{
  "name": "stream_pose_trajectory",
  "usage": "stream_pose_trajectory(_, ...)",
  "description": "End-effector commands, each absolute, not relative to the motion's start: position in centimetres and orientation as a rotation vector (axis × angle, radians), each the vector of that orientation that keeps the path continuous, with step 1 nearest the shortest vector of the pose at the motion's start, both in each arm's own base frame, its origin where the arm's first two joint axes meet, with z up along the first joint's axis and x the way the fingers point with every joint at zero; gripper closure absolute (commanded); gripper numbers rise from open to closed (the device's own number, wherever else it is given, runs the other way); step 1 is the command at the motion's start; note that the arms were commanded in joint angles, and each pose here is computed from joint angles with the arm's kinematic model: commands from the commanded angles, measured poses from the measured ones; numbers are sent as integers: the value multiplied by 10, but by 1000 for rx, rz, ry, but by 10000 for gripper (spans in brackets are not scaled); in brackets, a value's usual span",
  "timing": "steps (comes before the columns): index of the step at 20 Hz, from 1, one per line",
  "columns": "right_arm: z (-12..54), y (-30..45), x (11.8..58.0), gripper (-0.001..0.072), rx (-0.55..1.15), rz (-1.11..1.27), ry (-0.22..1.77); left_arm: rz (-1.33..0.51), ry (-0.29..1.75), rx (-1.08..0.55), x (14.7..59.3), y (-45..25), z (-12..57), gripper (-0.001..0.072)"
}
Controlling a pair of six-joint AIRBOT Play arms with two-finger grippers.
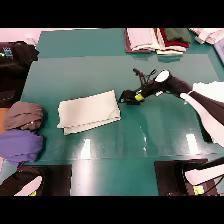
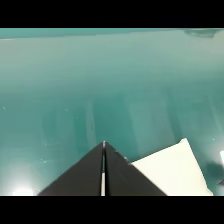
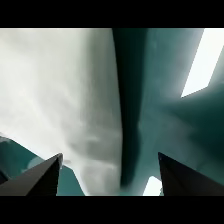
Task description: Fold the shirts.
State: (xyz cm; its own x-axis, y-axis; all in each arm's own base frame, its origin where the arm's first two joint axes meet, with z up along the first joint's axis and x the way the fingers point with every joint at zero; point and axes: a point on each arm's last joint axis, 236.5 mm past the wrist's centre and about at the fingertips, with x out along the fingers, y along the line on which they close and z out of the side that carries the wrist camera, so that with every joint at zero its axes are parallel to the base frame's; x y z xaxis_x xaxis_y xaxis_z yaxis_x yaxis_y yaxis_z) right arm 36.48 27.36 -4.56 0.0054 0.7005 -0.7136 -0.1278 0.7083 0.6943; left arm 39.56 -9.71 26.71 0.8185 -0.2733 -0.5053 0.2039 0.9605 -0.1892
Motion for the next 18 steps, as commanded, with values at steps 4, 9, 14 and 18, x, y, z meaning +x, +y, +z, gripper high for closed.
stream_pose_trajectory(4,-76,343,353,72,602,778,1444,-281,582,-162,400,-107,259,678)
stream_pose_trajectory(9,-51,366,397,695,460,834,1277,-320,588,-195,397,-117,260,678)
stream_pose_trajectory(14,30,278,474,695,349,687,1053,-462,586,-160,379,-171,264,679)
stream_pose_trajectory(18,94,112,507,696,355,383,928,-616,537,-134,355,-232,277,679)
